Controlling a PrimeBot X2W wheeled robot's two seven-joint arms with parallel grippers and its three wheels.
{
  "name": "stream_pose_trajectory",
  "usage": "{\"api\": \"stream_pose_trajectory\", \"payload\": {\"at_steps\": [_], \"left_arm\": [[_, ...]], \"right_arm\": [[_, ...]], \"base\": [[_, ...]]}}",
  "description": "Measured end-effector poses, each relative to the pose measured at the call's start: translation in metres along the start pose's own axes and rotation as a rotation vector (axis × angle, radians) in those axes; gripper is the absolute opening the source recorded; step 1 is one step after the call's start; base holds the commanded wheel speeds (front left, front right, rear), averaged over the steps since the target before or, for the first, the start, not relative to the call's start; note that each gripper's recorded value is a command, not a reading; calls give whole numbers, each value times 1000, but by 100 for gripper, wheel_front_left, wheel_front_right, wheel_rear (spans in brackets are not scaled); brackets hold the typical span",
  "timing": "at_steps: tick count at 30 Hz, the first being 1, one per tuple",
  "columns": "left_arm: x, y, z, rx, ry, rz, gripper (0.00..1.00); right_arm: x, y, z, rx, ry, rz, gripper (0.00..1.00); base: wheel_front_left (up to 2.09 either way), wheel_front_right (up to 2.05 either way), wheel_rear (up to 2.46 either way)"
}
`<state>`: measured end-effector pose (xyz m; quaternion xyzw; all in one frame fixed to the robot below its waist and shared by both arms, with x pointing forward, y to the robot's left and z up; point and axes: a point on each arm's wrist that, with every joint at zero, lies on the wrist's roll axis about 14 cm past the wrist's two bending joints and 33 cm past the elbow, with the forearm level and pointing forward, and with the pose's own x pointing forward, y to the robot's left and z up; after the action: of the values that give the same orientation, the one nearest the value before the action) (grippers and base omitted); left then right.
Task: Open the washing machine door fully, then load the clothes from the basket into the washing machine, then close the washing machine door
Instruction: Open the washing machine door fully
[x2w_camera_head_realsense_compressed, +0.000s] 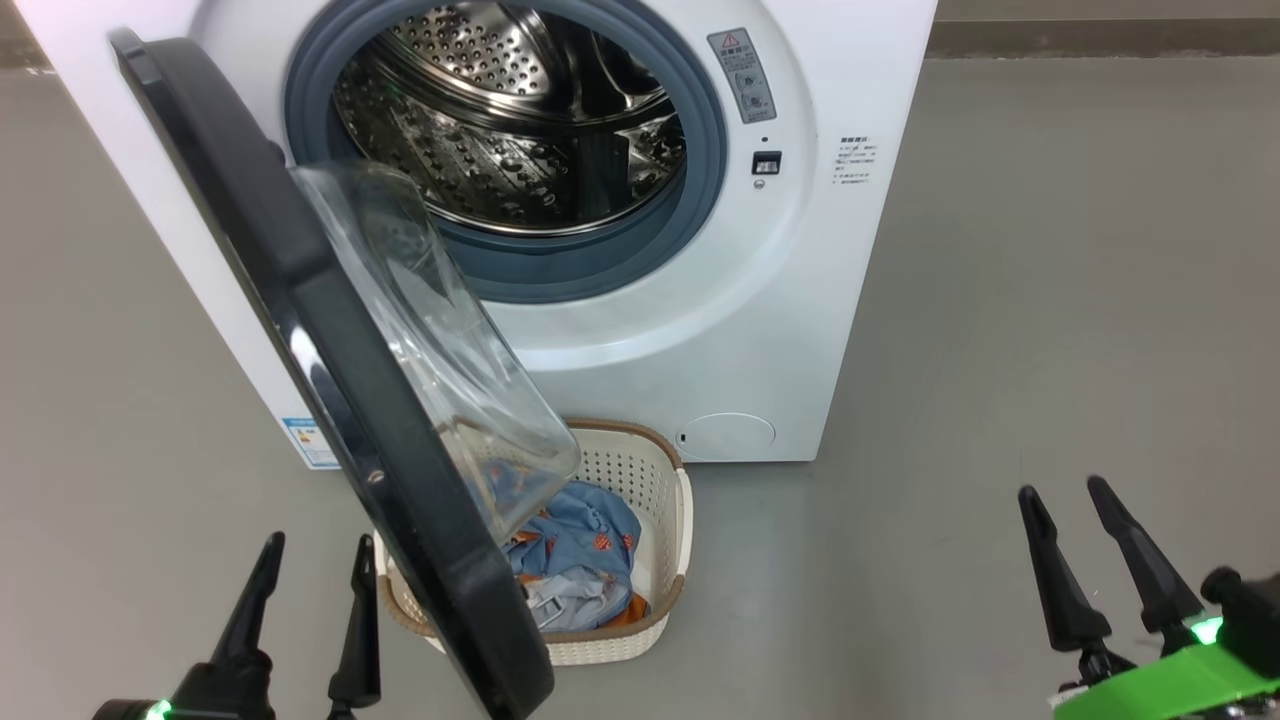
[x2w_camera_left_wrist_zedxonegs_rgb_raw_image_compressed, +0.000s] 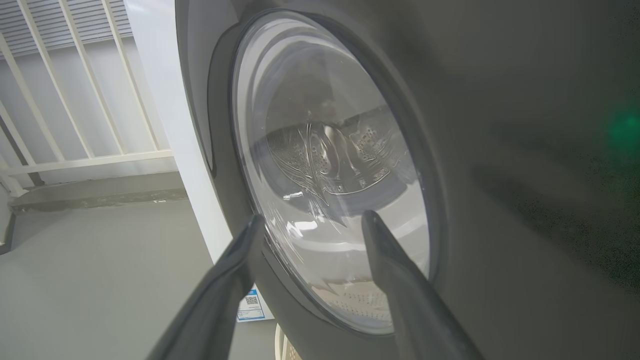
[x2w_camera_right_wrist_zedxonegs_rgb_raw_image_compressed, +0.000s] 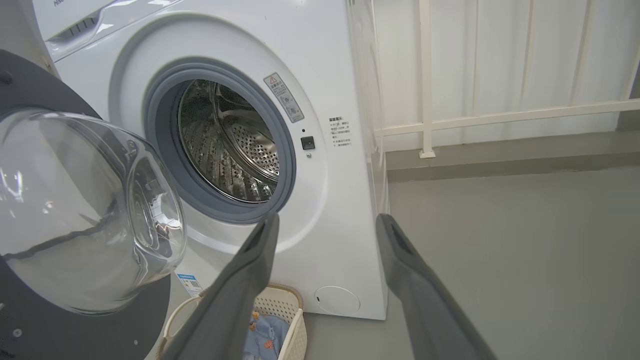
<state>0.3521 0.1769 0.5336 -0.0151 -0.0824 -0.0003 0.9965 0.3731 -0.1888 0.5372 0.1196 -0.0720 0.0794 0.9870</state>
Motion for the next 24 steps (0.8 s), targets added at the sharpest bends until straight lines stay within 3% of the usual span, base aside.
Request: {"api": "stream_pose_trajectory", "payload": {"at_steps": [13,24], "left_arm": [[-2,-3,-2,3,8,-14,100],[-4,-5,-2,2,9,-19,100]], "right_arm": [[-39,-31,-28,-129,92,-153,100],[-45,-33,-31,-183,112,-158,100]], "base": [[0,0,0],[0,0,0]]}}
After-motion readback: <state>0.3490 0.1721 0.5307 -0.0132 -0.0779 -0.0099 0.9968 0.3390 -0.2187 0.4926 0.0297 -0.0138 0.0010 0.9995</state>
